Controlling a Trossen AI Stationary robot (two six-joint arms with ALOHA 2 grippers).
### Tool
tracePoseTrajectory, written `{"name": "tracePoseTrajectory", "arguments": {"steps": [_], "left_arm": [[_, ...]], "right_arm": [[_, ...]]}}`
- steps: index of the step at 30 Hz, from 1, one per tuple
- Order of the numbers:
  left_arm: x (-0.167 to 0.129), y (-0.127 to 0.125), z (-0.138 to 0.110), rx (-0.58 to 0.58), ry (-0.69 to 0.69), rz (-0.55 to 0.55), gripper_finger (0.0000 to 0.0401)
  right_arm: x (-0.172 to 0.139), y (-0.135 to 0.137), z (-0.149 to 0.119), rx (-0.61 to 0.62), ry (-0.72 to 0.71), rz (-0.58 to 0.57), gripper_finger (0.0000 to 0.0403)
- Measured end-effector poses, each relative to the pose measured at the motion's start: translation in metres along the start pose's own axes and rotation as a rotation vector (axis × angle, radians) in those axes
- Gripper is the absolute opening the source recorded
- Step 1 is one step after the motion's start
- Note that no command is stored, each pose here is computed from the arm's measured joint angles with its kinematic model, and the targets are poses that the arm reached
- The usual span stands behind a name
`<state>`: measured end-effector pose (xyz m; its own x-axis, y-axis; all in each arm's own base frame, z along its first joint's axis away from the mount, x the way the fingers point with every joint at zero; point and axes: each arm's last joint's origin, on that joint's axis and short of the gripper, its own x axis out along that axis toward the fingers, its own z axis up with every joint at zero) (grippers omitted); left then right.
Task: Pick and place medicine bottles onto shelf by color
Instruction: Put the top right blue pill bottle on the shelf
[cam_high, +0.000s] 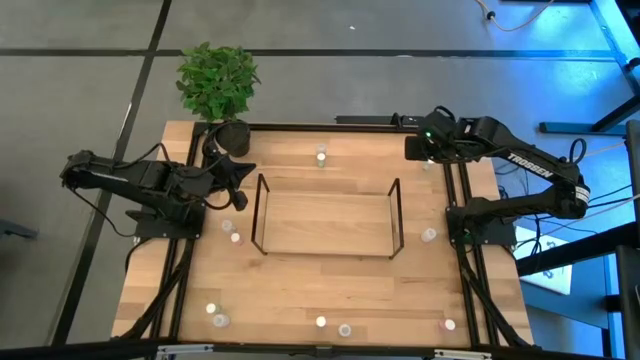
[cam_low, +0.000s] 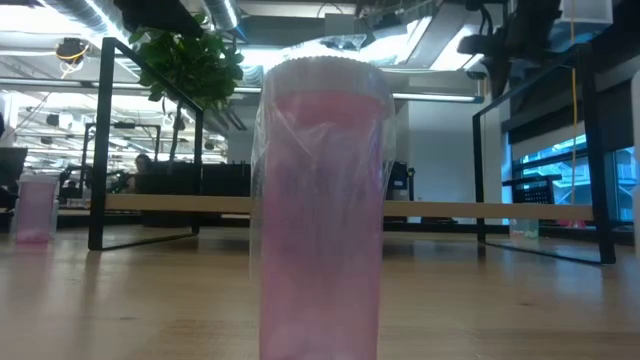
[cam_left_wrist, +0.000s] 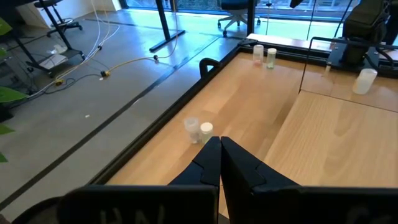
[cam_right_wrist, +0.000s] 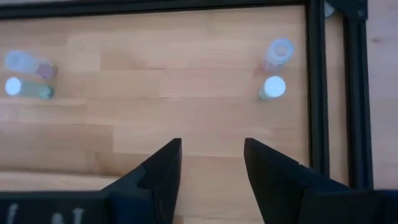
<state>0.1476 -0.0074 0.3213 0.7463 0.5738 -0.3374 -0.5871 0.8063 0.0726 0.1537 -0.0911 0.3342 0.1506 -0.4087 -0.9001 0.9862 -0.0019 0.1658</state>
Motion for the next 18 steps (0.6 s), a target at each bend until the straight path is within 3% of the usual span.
{"name": "tracePoseTrajectory", "arguments": {"steps": [6,14,18], "left_arm": [[-0.0001,0.0,0.0001,0.0,0.0,-0.001,0.0],[-0.0001,0.0001,0.0,0.0,0.0,0.0,0.0],[-0.0001,0.0001,0.0001,0.0,0.0,0.0,0.0]], "right_arm": [[-0.0001,0.0002,0.0002,0.029,-0.001,0.003,0.0192],[-0.0001,-0.0019,-0.0007,0.045,0.001,-0.022,0.0284],[-0.0001,-0.0012,0.0002,0.045,-0.018,-0.02,0.0303]]}}
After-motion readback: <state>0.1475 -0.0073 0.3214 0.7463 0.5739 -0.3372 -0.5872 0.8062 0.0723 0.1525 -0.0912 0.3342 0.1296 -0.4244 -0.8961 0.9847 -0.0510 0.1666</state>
